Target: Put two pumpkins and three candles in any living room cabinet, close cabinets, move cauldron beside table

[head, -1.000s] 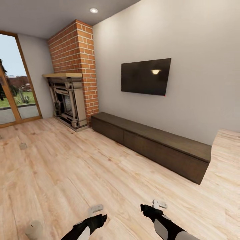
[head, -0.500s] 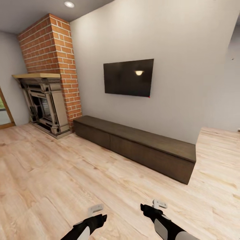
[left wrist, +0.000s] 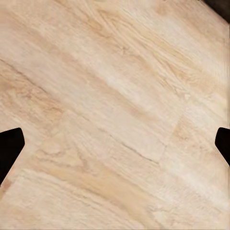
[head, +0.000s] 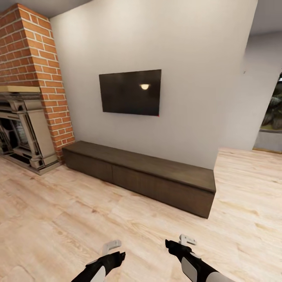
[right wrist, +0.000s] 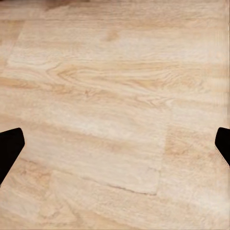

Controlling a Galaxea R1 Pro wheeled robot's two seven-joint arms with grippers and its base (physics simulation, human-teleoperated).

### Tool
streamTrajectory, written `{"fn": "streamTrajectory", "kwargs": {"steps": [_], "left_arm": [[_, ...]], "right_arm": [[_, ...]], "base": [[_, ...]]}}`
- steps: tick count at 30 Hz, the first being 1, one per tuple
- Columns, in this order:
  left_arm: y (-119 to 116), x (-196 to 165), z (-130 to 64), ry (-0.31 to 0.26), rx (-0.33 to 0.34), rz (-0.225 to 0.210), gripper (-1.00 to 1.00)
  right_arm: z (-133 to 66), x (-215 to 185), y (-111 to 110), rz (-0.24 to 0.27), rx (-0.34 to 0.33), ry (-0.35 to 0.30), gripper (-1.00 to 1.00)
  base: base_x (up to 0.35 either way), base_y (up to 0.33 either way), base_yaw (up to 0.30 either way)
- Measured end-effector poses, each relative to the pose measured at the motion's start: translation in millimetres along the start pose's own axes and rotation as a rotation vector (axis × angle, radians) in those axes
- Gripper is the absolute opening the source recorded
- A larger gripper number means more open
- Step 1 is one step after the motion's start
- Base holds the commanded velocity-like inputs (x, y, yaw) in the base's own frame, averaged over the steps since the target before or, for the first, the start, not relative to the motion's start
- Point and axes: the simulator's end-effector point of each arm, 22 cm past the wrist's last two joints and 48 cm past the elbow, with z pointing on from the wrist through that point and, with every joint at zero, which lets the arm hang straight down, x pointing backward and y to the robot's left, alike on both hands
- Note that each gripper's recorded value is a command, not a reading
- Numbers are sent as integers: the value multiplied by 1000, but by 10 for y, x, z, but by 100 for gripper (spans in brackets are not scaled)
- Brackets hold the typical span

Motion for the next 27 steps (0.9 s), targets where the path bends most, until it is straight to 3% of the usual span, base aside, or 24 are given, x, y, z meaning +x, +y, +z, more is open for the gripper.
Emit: {"fn": "streamTrajectory", "kwargs": {"steps": [27], "left_arm": [[-25, -67, -33, -15, 4, 3, 100]], "right_arm": [[-31, -74, 21, 10, -3, -14, 100]], "base": [[245, 218, -280]]}}
